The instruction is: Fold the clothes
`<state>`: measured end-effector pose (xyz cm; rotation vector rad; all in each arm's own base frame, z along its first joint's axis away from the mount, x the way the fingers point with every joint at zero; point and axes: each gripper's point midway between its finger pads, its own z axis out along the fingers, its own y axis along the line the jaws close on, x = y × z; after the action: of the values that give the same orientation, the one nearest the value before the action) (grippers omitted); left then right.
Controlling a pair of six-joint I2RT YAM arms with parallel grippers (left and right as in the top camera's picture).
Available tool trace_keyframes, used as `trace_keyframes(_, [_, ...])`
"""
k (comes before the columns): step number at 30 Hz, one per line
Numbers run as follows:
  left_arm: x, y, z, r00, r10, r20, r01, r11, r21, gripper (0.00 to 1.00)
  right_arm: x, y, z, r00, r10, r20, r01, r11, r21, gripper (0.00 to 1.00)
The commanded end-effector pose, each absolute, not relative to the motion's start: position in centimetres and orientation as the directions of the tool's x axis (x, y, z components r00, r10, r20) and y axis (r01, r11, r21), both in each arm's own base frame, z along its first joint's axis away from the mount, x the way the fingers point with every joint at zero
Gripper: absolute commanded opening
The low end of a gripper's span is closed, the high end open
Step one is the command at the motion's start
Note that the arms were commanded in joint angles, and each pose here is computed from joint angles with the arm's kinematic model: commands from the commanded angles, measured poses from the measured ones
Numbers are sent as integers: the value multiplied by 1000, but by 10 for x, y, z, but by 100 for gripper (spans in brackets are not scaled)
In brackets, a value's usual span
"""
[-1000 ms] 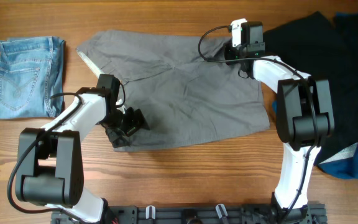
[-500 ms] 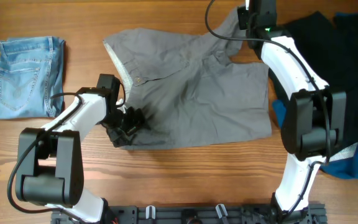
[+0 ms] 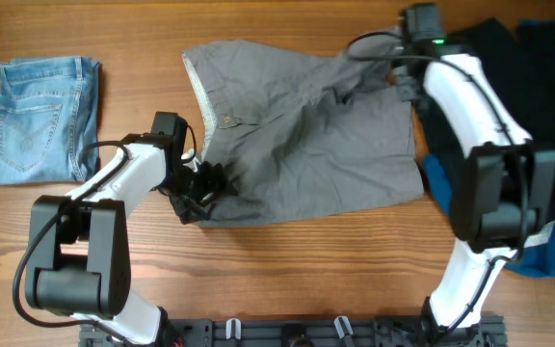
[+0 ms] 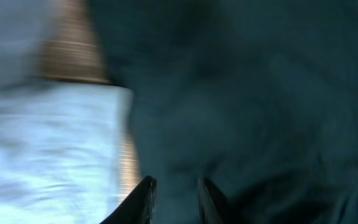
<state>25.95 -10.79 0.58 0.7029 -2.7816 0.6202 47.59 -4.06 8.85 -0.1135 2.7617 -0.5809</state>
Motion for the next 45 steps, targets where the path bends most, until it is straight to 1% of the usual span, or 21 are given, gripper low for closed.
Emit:
trace_keyframes(1, [244,-94,-21,-863,-404,302,-481,841,-249,83,471,-22,70,-957,-12,-291,35,987,-157,45])
trace_keyframes(2, [246,-94,-21,-865,-404,298,-480,841,-251,83,472,-5,68,-957,-12,-291,5,998,-60,54])
trace_keyframes(3, [247,-94,-21,-867,-404,292,-478,840,-256,83,478,22,71,-948,-9,-318,-38,996,84,55])
trace_keyframes(5, [247,-94,-21,-867,-404,292,-478,840,-256,83,497,39,81,-920,62,-388,-19,980,200,55])
trace_keyframes(6, [247,-94,-21,-867,-404,293,-478,840,-255,83,515,53,98,-888,117,-445,-25,953,301,54])
trace_keyframes(8, [247,-94,-21,-866,-404,293,-478,840,-255,83,541,89,158,-802,117,-585,-213,859,465,54])
trace_keyframes(11, [248,-94,-21,-868,-404,290,-477,840,-258,84,579,106,236,-603,164,-781,-370,809,456,57])
trace_keyframes(13, [249,-94,-21,-869,-404,287,-476,840,-260,84,592,99,228,-577,169,-799,-332,846,418,59])
trace_keyframes(15, [249,-94,-21,-870,-404,284,-475,840,-262,84,597,94,200,-611,168,-773,-283,866,412,61])
trace_keyframes(20, [250,-94,-21,-870,-404,284,-476,840,-262,84,592,98,106,-761,160,-629,-199,865,460,65])
trace_keyframes(21, [249,-94,-21,-869,-404,284,-476,840,-261,84,581,97,86,-811,158,-563,-156,870,468,60])
trace_keyframes(23, [249,-94,-21,-870,-404,285,-475,840,-261,84,527,73,42,-933,176,-315,37,914,403,43])
trace_keyframes(24, [250,-94,-21,-870,-404,284,-475,840,-262,84,503,65,32,-960,186,-210,95,920,381,43])
trace_keyframes(25, [250,-94,-22,-870,-404,283,-475,840,-262,84,468,62,22,-980,190,-60,156,920,358,51])
trace_keyframes(26, [250,-94,-22,-870,-404,282,-475,840,-262,84,449,62,17,-982,187,15,181,921,344,63])
trace_keyframes(29, [251,-95,-22,-872,-403,277,-473,840,-267,84,406,59,10,-976,142,164,186,936,298,67])
trace_keyframes(31, [251,-95,-22,-872,-403,278,-473,840,-266,84,416,59,13,-982,142,126,175,936,307,67])
trace_keyframes(34, [251,-95,-22,-872,-403,278,-473,840,-266,84,454,63,46,-990,138,-21,122,928,353,69])
trace_keyframes(36, [251,-95,-22,-872,-403,278,-473,840,-266,84,500,66,100,-964,127,-235,29,924,381,70])
trace_keyframes(39, [251,-95,-22,-872,-404,277,-474,840,-266,84,550,67,130,-881,110,-461,-79,926,370,69])
trace_keyframes(45, [251,-95,-22,-872,-404,277,-474,840,-266,84,574,81,82,-859,87,-504,-107,933,343,70])
